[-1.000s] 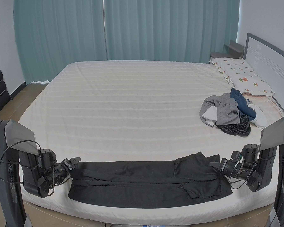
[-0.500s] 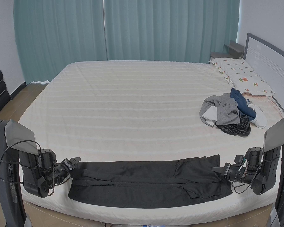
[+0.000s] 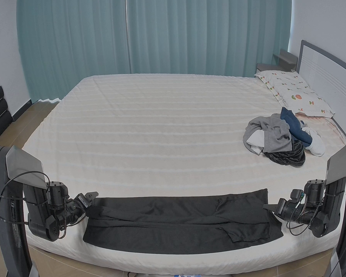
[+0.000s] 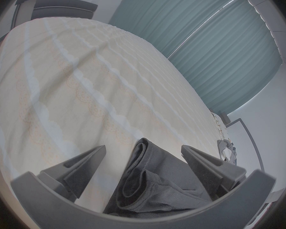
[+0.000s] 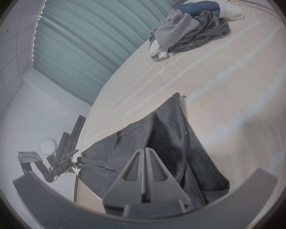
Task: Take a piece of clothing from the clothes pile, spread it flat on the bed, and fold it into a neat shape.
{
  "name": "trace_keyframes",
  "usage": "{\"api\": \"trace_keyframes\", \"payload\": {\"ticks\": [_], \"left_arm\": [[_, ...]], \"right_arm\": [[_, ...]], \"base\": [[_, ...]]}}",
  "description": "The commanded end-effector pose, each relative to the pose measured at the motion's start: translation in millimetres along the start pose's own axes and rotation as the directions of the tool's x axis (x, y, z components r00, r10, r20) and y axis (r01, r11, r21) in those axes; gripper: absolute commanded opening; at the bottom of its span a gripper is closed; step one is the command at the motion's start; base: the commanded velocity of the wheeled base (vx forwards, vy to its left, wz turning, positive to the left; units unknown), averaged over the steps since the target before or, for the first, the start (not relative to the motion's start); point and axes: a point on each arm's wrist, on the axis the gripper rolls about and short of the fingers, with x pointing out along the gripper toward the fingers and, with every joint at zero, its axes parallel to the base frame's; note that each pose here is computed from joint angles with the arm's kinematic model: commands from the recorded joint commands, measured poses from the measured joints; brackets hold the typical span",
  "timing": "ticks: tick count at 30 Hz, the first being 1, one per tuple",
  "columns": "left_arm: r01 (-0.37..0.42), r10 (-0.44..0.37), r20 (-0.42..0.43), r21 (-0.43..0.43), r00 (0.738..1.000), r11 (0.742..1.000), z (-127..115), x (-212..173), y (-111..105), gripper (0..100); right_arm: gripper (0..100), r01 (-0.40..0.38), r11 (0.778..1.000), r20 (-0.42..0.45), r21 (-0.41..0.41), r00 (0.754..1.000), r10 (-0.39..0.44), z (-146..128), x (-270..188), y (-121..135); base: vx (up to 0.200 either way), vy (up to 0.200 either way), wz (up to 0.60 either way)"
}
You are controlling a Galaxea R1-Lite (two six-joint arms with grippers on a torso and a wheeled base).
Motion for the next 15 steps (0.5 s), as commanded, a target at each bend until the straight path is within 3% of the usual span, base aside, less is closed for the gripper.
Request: {"api": "trace_keyframes", "payload": {"ticks": [1, 9, 15], "left_arm": [[-0.002, 0.002, -0.002, -0.002, 1.000, 1.000, 0, 0, 1, 100], [-0.002, 0.002, 0.000, -0.006, 1.000, 1.000, 0, 0, 1, 100], [-0.002, 0.002, 0.000, -0.008, 1.000, 1.000, 0, 0, 1, 100]], "right_arm": [[0, 0.006, 1.000, -0.017, 0.000, 1.000, -0.006, -4, -1, -1], [0, 0.031, 0.997, -0.076, -0.071, 0.996, -0.037, -18, -6, -5], [0, 0.029, 0.997, -0.076, -0.078, 0.997, -0.035, -18, -9, -3]], "base": [[0.000, 0.000, 0.00], [0.000, 0.000, 0.00], [0.000, 0.000, 0.00]]}}
